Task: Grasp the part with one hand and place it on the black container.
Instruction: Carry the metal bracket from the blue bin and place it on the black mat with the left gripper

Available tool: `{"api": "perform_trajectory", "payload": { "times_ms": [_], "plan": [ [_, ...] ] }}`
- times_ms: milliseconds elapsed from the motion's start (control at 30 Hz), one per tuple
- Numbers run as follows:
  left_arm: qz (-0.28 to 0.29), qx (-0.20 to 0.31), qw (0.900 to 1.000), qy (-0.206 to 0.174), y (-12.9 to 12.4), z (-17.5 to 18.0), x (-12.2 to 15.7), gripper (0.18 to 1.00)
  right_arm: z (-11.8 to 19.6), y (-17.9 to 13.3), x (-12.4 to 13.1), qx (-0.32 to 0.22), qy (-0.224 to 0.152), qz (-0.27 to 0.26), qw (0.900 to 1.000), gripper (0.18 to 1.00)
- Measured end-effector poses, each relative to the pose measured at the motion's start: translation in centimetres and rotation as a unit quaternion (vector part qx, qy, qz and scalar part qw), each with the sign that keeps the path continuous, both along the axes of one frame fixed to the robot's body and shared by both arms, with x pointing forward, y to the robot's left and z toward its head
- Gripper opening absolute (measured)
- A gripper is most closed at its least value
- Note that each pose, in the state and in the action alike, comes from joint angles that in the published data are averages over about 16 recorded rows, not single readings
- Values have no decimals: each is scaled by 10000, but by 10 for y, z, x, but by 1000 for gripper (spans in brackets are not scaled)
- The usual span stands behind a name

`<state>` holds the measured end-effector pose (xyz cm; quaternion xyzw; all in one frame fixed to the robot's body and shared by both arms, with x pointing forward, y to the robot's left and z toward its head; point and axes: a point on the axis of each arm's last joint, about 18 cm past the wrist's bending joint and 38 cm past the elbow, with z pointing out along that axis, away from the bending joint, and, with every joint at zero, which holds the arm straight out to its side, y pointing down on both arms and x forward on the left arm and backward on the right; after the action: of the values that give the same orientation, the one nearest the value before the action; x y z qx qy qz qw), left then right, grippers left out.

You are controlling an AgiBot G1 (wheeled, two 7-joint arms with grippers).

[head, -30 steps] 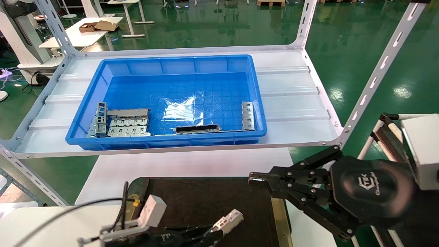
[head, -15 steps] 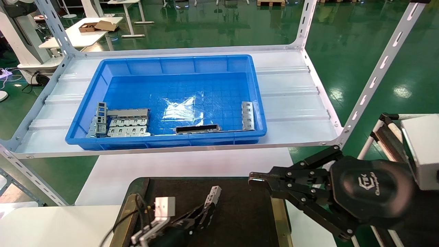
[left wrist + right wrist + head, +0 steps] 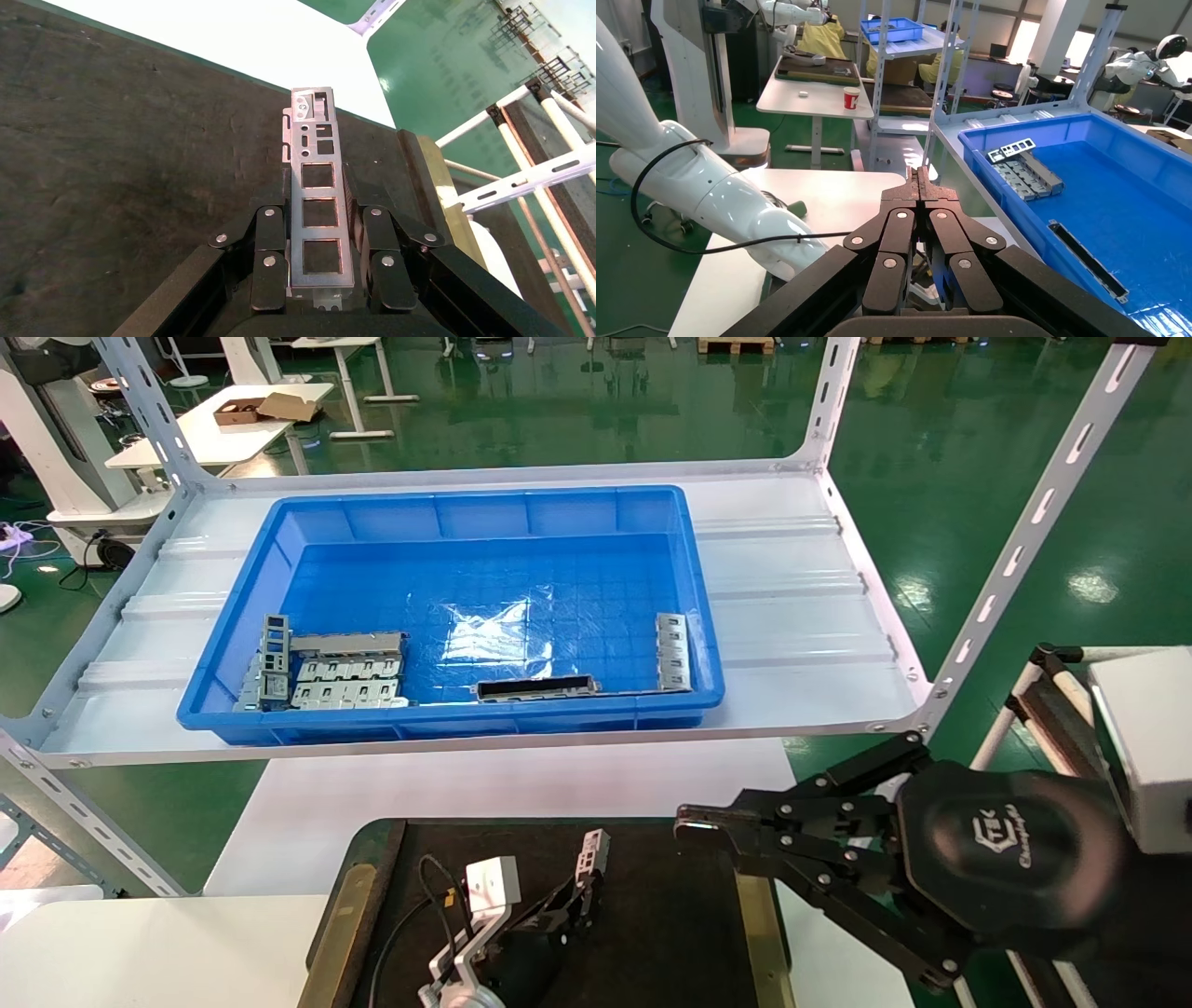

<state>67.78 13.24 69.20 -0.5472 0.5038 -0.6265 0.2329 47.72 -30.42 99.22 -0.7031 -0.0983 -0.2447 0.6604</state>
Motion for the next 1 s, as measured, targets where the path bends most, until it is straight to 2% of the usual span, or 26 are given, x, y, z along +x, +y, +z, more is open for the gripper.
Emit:
{"api": "perform_trajectory", "payload": {
  "times_ms": [1000],
  "plan": [
    [356, 72, 9988, 337, -13, -11, 13, 325, 0, 0, 0, 0, 0, 0, 10000, 196]
  ]
}}
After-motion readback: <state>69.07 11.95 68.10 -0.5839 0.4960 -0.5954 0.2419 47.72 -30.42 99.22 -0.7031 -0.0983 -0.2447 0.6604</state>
